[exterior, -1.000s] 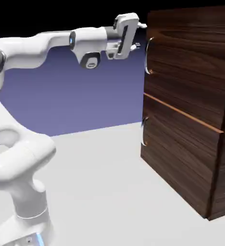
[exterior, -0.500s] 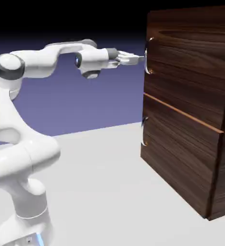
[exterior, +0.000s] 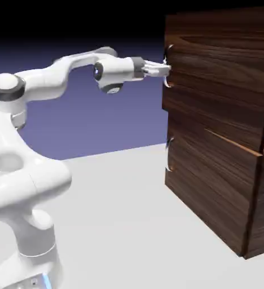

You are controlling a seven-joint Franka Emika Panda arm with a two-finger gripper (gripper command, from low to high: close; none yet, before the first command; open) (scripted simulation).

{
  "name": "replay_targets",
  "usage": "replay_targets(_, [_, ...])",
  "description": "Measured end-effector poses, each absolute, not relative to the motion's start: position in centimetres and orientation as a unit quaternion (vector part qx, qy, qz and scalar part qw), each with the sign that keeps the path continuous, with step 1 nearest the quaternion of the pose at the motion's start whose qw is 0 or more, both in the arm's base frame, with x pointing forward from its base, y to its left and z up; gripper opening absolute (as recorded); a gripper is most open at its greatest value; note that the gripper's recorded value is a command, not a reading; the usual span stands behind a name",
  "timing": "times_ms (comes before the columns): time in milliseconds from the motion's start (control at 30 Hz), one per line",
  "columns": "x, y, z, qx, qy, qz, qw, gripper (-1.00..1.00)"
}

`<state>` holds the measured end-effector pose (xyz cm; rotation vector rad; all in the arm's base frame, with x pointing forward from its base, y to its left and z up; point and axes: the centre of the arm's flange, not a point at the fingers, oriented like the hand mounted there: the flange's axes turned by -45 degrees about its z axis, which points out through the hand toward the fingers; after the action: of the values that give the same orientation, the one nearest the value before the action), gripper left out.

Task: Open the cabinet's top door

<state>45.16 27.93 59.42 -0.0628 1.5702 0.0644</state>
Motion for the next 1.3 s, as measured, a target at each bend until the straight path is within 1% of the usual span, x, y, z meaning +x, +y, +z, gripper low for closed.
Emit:
replay_targets(467, [34.0, 21.7, 59.5, -0.12, 0.696, 0.12, 0.697, -1.0])
replay_targets(633, [30.4, 18.7, 59.5, -0.154, 0.691, 0.151, 0.691, -1.0])
replay_targets(800, [25.8, 13.9, 59.5, -0.198, 0.679, 0.198, 0.679, -1.0])
replay_targets(1300, [19.3, 4.1, 59.5, -0.277, 0.65, 0.277, 0.65, -1.0])
